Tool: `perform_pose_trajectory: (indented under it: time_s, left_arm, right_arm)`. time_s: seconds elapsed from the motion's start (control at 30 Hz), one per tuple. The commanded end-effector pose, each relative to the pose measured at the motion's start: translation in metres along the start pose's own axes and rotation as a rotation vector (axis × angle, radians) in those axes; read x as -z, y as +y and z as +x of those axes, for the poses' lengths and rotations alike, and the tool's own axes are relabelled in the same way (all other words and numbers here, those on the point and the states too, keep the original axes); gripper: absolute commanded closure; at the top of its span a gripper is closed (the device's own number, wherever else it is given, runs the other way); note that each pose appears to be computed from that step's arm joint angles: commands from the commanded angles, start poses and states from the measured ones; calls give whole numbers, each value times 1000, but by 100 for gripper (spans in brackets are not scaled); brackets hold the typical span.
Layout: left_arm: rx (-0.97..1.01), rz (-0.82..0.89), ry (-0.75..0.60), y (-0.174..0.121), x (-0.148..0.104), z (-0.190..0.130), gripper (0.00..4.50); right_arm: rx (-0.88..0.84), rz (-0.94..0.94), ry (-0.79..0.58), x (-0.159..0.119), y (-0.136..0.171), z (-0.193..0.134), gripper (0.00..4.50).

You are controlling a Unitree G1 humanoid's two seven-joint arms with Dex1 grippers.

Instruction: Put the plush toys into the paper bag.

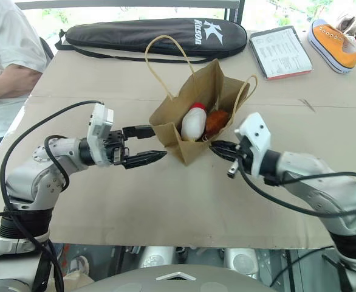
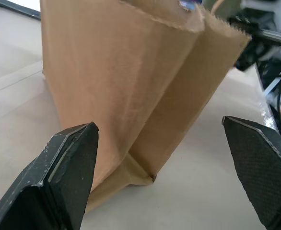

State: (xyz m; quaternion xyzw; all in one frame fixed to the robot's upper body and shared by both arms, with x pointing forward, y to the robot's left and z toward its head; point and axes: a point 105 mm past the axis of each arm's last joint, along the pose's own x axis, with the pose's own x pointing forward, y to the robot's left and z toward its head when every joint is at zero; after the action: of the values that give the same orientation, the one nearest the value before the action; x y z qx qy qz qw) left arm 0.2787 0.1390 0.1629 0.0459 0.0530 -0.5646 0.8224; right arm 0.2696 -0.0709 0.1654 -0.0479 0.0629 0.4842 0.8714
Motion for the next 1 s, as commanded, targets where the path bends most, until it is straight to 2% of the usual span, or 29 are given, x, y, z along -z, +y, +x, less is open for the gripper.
perform_pose_trajectory:
  time_s: [0.03,0.23,0.47,0.73,0.83,1.0]
  left_arm:
    - [-64,83,-33,3,-11,6,0]
    - [-145,82,-73,0,-12,14,0]
    - [-191,63,-121,-5,-16,22,0]
    - [-328,125,-102,11,-12,42,0]
    - [-350,154,-113,13,-10,55,0]
    - [-447,177,-147,27,-10,59,0]
  right_arm:
    - [-69,-48,-61,-10,9,18,447]
    - [-152,-41,-86,-10,17,39,447]
    - [-173,-48,-76,-3,8,54,447]
    - [-174,-53,-76,0,3,56,447]
    - [-166,-47,-77,1,2,56,447]
    - [-148,-41,-79,3,1,55,447]
